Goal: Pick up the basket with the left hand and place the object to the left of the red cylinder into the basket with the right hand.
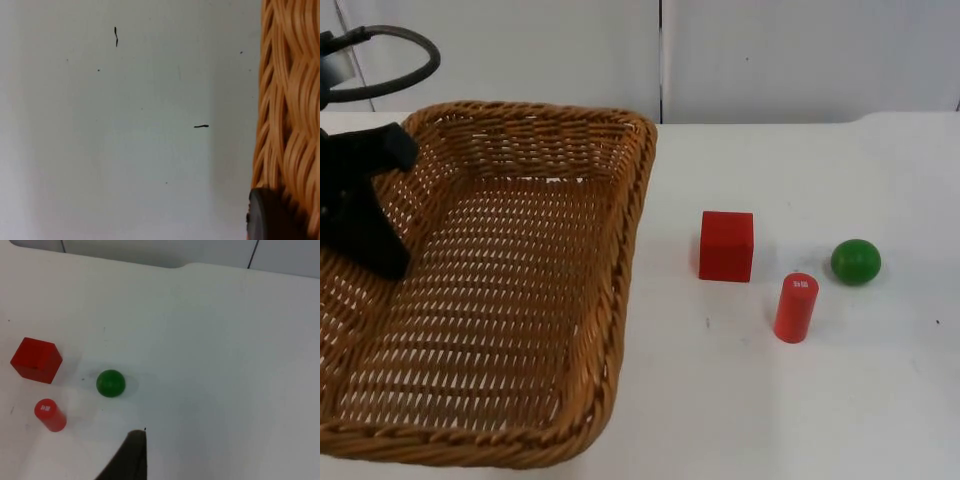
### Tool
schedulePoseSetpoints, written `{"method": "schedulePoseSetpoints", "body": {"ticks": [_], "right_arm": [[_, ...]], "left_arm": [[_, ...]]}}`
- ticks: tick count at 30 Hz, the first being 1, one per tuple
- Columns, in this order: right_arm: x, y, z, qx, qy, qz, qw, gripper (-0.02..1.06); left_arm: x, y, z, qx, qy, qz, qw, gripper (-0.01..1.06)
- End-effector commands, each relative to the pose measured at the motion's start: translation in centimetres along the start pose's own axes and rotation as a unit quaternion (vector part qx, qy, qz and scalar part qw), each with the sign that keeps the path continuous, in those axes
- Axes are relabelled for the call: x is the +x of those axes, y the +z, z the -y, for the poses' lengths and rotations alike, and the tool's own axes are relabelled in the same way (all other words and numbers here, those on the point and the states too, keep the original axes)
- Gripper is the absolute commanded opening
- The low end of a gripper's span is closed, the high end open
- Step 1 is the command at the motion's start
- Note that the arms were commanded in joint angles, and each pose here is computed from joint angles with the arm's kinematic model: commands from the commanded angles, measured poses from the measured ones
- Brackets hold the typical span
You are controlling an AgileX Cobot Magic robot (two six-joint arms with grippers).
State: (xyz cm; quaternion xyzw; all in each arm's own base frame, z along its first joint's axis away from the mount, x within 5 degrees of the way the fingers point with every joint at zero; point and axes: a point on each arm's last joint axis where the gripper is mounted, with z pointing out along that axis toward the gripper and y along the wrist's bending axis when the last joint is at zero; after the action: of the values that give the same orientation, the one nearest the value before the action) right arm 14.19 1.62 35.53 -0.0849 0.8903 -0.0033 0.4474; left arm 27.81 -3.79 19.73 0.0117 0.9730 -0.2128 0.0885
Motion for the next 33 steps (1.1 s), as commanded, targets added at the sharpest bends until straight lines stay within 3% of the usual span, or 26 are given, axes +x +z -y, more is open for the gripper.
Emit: {"method": "schedulePoseSetpoints", "body": {"ticks": [1, 15, 23, 33], "right_arm": [[-0.2, -0.2, 0.1, 0.002, -0.001, 0.006, 1.0, 1.05], [-0.9, 0.0, 0.1, -0.001, 0.002, 0.029, 0.9996, 1.05], [-3.5, 2.2, 0.2, -0.005, -0.001, -0.02, 0.9998, 1.05], [-7.2, 10.2, 0.1, -0.013, -0.037, -0.09, 0.9951, 1.05]], "left_arm": [[-0.1, -0.4, 0.3, 0.011, -0.005, 0.02, 1.0, 0.0], [-0.2, -0.4, 0.3, 0.01, 0.004, 0.02, 1.0, 0.0], [-0.4, -0.5, 0.3, 0.007, 0.003, 0.031, 0.999, 0.0], [-0.4, -0.5, 0.3, 0.006, 0.003, 0.032, 0.999, 0.0]]}}
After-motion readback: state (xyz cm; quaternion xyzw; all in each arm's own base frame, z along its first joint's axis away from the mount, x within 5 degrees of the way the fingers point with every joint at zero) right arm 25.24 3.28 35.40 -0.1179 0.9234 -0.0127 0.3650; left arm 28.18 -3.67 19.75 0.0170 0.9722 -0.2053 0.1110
